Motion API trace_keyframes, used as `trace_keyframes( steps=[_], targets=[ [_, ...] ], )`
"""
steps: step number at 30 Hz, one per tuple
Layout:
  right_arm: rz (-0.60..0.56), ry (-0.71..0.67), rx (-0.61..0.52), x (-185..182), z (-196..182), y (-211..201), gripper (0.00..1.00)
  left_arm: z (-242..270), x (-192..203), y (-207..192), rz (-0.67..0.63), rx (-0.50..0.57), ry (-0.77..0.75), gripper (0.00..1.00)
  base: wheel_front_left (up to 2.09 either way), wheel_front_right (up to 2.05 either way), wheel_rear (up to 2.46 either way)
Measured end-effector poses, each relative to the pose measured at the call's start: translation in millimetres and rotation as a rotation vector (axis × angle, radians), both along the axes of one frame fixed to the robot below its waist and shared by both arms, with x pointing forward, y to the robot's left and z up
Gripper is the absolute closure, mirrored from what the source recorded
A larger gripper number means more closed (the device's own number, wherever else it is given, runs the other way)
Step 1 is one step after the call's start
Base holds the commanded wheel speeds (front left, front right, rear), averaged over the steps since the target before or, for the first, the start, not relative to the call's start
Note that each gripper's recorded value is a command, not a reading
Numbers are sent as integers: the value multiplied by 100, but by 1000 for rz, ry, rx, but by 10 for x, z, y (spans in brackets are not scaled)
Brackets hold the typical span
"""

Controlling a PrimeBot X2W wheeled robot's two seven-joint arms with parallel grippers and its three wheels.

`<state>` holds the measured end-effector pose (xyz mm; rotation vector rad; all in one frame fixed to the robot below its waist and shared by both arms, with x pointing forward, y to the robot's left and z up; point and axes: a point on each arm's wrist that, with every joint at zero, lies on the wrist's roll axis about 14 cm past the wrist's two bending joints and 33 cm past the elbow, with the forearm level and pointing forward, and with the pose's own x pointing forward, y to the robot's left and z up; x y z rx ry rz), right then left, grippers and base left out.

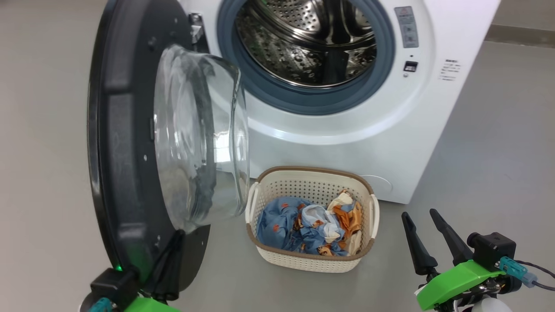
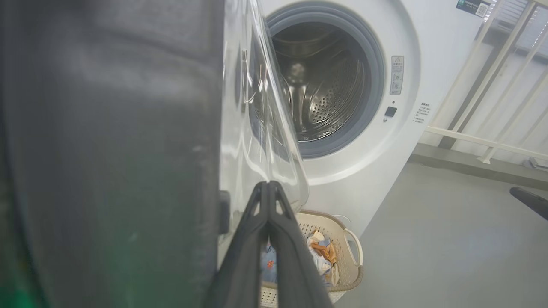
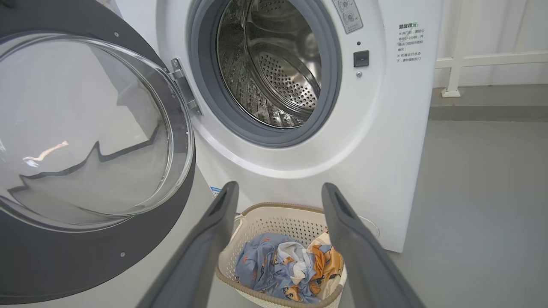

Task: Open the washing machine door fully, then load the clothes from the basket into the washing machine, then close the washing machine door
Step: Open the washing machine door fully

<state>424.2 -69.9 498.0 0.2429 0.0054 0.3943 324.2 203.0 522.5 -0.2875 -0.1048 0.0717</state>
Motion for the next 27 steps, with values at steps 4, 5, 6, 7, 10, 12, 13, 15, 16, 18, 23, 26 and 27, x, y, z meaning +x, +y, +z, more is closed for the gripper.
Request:
trace_keyframes(
  steps=[4,5,6,7,10,12,13,15,16,18,23,26,27],
  targets=[
    [24,6,5,20,-17,106,0,-36,-50,182,39,17,25,100,0,0,0],
    [30,8,5,24,-24,129,0,-45,-56,246,51,26,34,100,0,0,0],
    [35,10,7,27,-32,152,0,-54,-64,313,64,36,43,100,0,0,0],
    [39,12,8,31,-40,171,0,-66,-69,382,78,49,53,100,0,0,0],
    [48,22,12,42,-73,213,0,-112,-63,585,113,80,94,100,0,0,0],
    [51,30,15,48,-103,232,0,-141,-49,710,135,84,120,100,0,0,0],
    [52,35,16,52,-119,238,0,-154,-46,774,147,85,130,100,0,0,0],
    [53,39,16,59,-136,243,0,-170,-42,837,160,86,141,100,0,0,0],
    [54,43,18,64,-152,249,0,-184,-39,903,173,86,151,100,0,0,0],
    [54,51,22,79,-184,259,0,-206,-22,1022,197,85,167,100,0,0,0],
    [53,49,36,183,-186,287,0,-262,8,1375,270,90,214,100,0,0,0],
    [50,56,43,224,-220,287,0,-308,25,1557,303,83,247,100,0,0,0],
    [48,63,44,228,-246,284,0,-319,32,1613,313,81,257,100,0,0,0]
  ],
)
